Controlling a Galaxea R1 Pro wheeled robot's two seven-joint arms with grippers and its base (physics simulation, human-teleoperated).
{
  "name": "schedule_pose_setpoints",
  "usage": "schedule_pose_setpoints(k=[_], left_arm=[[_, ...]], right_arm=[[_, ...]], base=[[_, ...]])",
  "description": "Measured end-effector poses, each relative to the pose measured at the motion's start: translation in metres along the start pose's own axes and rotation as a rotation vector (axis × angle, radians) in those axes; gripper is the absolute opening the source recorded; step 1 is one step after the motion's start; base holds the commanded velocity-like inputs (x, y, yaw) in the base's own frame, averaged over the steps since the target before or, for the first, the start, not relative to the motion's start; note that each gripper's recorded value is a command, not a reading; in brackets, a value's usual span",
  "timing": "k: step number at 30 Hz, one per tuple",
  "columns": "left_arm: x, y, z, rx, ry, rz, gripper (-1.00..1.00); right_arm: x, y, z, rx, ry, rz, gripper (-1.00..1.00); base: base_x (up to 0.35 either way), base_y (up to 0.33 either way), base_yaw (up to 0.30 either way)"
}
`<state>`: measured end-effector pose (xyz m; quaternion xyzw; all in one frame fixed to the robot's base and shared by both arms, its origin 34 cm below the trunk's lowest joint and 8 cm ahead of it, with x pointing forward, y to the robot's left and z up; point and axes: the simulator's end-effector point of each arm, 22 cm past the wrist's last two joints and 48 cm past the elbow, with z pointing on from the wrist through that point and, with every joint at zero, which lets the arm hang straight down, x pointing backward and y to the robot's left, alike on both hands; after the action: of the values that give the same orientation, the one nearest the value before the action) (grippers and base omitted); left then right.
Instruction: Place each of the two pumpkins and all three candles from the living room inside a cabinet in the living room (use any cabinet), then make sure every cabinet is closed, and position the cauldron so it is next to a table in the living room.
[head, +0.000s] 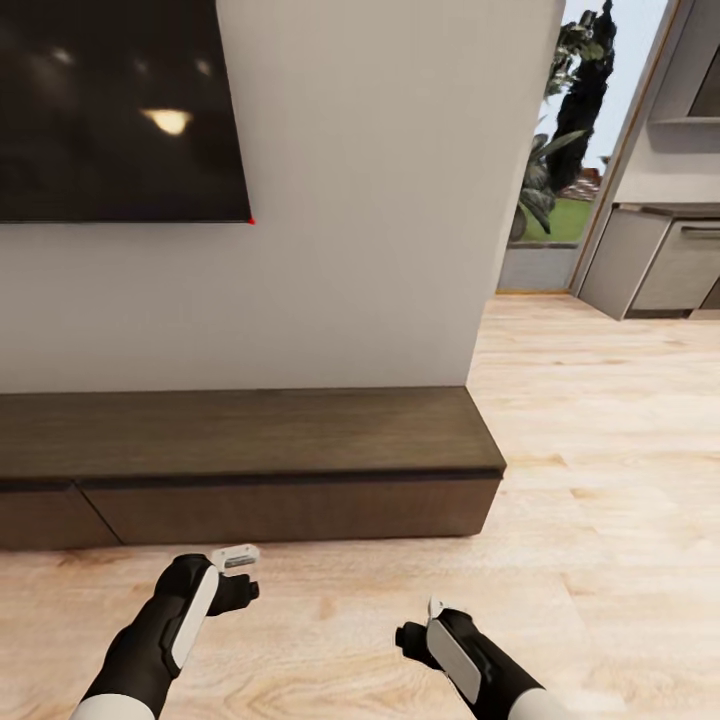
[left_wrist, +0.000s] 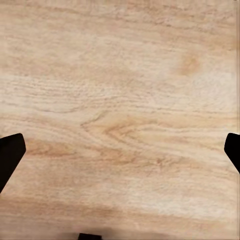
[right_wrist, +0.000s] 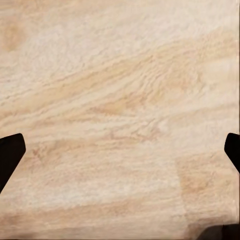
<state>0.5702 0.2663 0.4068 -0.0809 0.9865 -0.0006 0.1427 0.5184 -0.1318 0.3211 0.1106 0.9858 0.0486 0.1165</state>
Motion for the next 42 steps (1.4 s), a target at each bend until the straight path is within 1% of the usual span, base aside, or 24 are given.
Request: schedule_pose_setpoints(k=[1,4,9,12,15,17,24,26,30,42], left_arm=[[-0.001,-0.001,-0.002,0.001,0.000,0.002,1.00],[-0.004,-0.003,-0.008,0.000,0.000,0.010,1.00],[-0.009,-0.005,-0.018,0.001,0.000,0.015,1.00],[-0.012,-0.011,-0.024,0.001,-0.001,0.039,1.00],[-0.014,-0.015,-0.030,-0.013,-0.002,0.065,1.00],[-0.016,-0.016,-0.033,-0.019,-0.003,0.070,1.00],[-0.023,-0.016,-0.047,-0.022,-0.005,0.070,1.00],[-0.026,-0.016,-0.051,-0.023,-0.008,0.069,1.00],[-0.030,-0.016,-0.058,-0.022,-0.010,0.068,1.00],[-0.041,-0.019,-0.081,-0.022,-0.010,0.071,1.00]], right_arm=[[-0.004,-0.011,0.000,0.018,-0.019,0.011,1.00],[-0.013,-0.024,-0.004,0.035,-0.045,0.025,1.00],[-0.020,-0.026,-0.013,0.041,-0.056,0.026,1.00],[-0.023,-0.025,-0.019,0.040,-0.057,0.026,1.00],[-0.025,-0.024,-0.025,0.041,-0.057,0.026,1.00],[-0.027,-0.024,-0.028,0.042,-0.056,0.027,1.00],[-0.037,-0.033,-0.042,0.057,-0.069,0.032,1.00],[-0.042,-0.040,-0.044,0.068,-0.086,0.042,1.00],[-0.042,-0.048,-0.049,0.087,-0.087,0.049,1.00],[-0.051,-0.052,-0.071,0.100,-0.090,0.055,1.00]], base=[[0.000,0.000,0.000],[0.000,0.000,0.000],[0.000,0.000,0.000],[0.000,0.000,0.000],[0.000,0.000,0.000],[0.000,0.000,0.000],[0.000,0.000,0.000],[0.000,0.000,0.000],[0.000,0.000,0.000],[0.000,0.000,0.000]])
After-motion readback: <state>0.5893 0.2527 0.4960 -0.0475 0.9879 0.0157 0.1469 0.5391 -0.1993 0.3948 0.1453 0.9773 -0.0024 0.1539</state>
